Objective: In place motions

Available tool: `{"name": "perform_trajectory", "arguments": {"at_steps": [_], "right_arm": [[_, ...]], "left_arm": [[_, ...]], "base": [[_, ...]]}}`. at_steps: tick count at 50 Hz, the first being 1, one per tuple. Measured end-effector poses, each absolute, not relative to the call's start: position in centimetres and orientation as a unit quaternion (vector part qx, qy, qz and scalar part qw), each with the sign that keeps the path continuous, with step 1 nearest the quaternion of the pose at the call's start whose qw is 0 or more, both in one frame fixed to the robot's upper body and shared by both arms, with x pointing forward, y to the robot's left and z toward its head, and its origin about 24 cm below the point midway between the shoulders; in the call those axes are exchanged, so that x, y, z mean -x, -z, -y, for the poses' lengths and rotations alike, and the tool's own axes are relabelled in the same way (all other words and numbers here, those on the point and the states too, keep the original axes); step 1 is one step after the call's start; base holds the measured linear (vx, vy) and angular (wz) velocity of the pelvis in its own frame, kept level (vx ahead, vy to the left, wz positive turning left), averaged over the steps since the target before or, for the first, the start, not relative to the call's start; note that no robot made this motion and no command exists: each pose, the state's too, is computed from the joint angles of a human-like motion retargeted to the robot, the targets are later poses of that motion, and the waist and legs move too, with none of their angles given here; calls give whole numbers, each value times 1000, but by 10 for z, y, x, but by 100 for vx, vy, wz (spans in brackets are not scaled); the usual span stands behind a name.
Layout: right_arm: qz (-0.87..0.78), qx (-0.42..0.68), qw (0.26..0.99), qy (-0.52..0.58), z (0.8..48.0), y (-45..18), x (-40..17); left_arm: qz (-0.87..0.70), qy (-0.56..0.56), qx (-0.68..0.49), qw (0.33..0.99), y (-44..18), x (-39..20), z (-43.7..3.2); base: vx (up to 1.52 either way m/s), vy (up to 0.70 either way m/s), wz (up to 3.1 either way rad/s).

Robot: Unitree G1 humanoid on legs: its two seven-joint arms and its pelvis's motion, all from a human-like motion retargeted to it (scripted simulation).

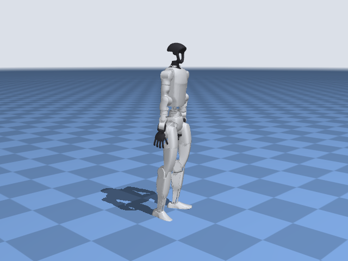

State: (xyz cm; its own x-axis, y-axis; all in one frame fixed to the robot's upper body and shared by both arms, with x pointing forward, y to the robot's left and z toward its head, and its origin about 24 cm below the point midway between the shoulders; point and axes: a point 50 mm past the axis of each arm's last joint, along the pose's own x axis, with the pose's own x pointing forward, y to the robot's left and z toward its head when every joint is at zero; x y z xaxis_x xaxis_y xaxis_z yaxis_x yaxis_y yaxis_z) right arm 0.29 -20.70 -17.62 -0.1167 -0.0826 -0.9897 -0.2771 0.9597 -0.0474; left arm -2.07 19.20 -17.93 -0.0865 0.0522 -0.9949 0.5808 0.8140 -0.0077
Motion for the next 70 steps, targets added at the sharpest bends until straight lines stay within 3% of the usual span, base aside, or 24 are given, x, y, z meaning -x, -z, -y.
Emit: {"name": "perform_trajectory", "arguments": {"at_steps": [10, 19, 34, 54, 70], "right_arm": [[-730, 125, 666, -95, 203, 177, -14], [-695, 197, 681, -119, 210, 176, -34], [-763, 62, 642, -38, 219, 173, 11], [-739, 137, 655, -83, 212, 176, -5], [-753, 101, 649, -42, 209, 176, 5]], "left_arm": [[-710, 192, -224, 639, 180, 13, -190], [-718, 186, -212, 637, 178, 14, -203], [-728, 154, -153, 650, 178, 20, -198], [-671, 262, -302, 624, 180, 3, -196], [-689, 236, -284, 624, 178, 12, -202]], "base": [[-5, 14, -11], [-6, 3, -29], [6, -7, 7], [3, -7, 9], [0, 0, 0]]}}
